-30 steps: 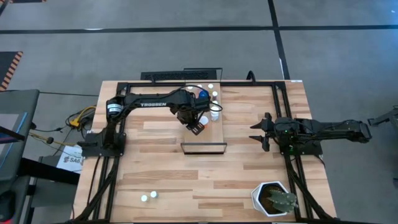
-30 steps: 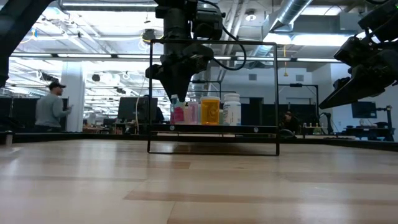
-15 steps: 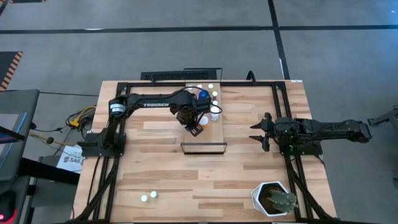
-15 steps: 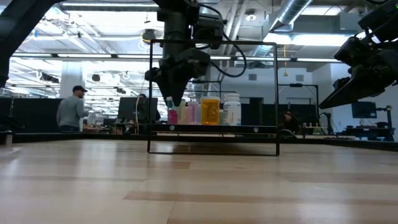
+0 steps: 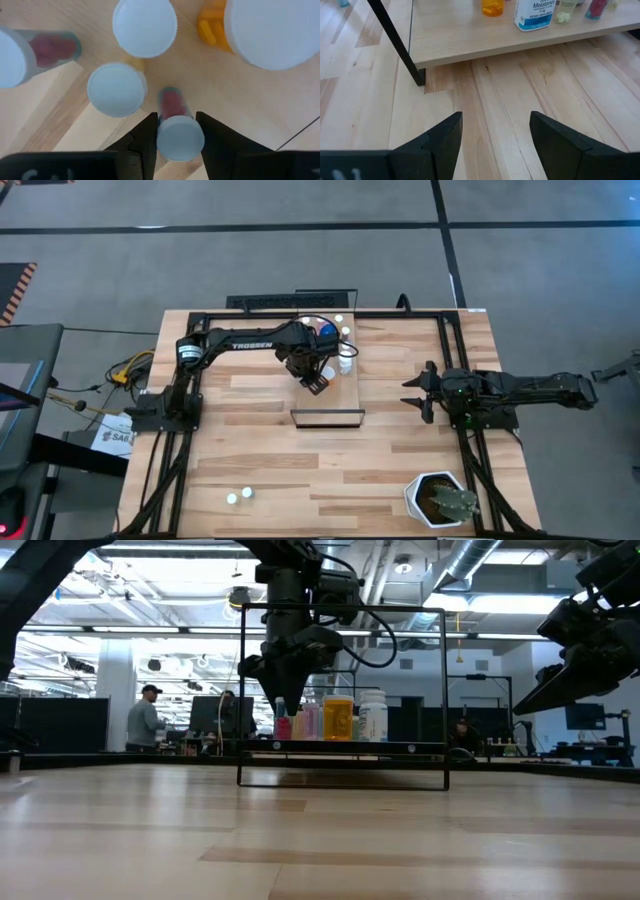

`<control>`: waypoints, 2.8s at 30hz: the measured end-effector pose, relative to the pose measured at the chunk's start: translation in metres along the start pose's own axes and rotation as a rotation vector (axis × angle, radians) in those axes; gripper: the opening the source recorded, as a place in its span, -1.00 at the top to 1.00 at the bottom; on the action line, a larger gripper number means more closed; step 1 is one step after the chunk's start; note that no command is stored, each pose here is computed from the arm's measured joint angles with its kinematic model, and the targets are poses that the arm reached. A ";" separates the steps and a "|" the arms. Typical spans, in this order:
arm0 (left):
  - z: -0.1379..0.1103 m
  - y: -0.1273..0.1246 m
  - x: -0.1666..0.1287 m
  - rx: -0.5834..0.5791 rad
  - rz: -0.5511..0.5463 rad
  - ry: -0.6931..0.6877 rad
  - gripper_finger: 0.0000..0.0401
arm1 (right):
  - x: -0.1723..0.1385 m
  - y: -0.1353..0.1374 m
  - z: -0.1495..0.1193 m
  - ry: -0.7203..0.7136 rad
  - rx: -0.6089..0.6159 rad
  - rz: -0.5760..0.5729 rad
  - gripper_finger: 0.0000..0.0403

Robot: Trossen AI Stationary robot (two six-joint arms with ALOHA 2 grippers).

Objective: Pick and place medicine bottles onto shelf by color
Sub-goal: Put the blue pill bottle on the shelf, then put the yellow pill bottle on the shelf

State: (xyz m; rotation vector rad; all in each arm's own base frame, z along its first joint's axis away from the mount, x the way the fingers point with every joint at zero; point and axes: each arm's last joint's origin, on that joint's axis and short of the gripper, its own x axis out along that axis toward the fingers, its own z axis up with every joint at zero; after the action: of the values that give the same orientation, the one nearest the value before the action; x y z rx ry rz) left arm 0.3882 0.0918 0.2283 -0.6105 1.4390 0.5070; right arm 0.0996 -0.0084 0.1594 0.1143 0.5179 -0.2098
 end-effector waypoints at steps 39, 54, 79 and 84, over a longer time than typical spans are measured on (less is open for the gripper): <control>-0.128 0.012 -0.084 -0.050 0.233 -0.096 0.19 | 0.000 0.000 0.000 -0.001 0.000 0.000 -0.27; -0.266 -0.007 -0.013 -0.468 -0.134 0.029 0.19 | 0.000 0.000 0.000 -0.001 0.000 0.000 -0.27; -0.367 -0.111 0.015 -0.529 -0.113 0.154 0.14 | 0.000 0.000 0.000 -0.001 0.000 0.000 -0.27; -0.366 -0.111 0.016 -0.511 -0.122 0.115 0.09 | 0.000 0.000 0.000 0.000 0.000 0.000 -0.27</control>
State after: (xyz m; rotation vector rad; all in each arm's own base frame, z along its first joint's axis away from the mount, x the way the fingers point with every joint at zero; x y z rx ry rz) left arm 0.1876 -0.2340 0.2104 -1.1424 1.3724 0.7602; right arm 0.0995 -0.0084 0.1594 0.1144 0.5177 -0.2100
